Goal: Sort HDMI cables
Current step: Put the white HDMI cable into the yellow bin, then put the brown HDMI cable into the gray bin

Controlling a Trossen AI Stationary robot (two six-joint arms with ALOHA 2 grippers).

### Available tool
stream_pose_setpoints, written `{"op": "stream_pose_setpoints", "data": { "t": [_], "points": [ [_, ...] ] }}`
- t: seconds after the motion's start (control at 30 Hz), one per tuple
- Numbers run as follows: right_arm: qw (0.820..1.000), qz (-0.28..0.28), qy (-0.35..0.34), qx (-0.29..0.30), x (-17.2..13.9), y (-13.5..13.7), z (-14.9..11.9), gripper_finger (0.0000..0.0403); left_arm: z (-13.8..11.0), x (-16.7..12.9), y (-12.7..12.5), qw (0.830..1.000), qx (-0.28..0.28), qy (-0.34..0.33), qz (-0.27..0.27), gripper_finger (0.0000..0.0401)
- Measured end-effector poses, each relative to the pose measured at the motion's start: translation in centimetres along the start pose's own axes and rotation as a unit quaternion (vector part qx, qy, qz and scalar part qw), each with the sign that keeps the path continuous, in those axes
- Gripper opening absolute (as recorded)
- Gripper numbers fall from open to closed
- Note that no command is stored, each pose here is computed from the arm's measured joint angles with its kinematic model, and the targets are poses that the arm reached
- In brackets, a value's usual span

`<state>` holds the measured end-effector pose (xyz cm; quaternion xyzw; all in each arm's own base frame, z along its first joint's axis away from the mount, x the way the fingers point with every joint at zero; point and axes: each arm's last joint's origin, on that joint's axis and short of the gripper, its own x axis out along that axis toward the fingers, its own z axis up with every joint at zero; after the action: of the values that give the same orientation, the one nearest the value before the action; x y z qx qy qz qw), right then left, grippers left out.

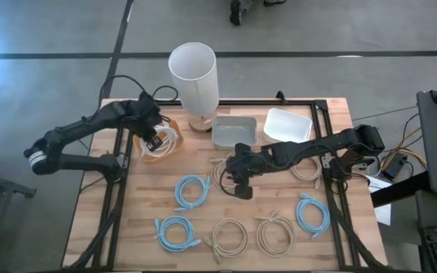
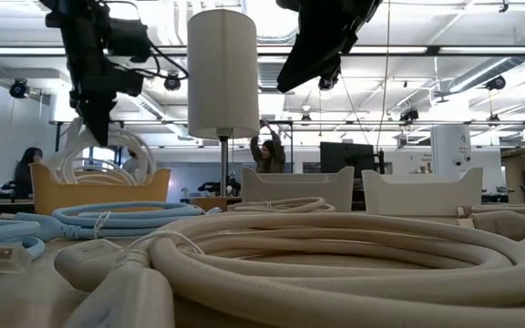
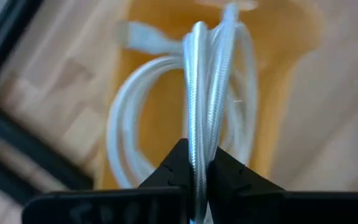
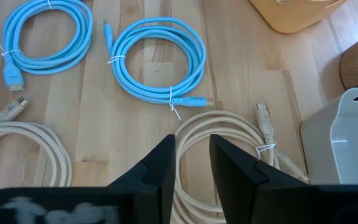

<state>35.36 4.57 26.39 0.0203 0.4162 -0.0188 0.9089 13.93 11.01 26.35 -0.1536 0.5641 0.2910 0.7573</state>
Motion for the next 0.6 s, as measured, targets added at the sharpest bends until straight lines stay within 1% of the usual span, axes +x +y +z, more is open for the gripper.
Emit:
{"op": "stream_pose_setpoints", "data": {
  "t": [0.07,0.33,0.4,0.5,0.53,0.6],
  "points": [
    [1.0,0.0,0.0,0.0,0.0,0.0,0.0,0.009,0.1,0.3,0.1,1.0,0.007,0.008,0.017,0.0033],
    [1.0,0.0,0.0,0.0,0.0,0.0,0.0,0.0091,0.6,1.1,0.0,0.999,0.032,0.023,0.021,0.01],
    [1.0,0.0,0.0,0.0,0.0,0.0,0.0,0.0093,0.7,1.2,0.2,0.998,0.033,0.024,0.049,0.0116],
    [1.0,0.0,0.0,0.0,0.0,0.0,0.0,0.0092,0.6,1.1,0.6,0.992,0.035,0.033,0.117,0.0135],
    [1.0,0.0,0.0,0.0,0.0,0.0,0.0,0.0091,0.5,0.9,0.7,0.99,0.035,0.035,0.129,0.014],
    [1.0,0.0,0.0,0.0,0.0,0.0,0.0,0.0087,0.5,0.5,0.7,0.99,0.039,0.033,0.129,0.0146]
  ]
}}
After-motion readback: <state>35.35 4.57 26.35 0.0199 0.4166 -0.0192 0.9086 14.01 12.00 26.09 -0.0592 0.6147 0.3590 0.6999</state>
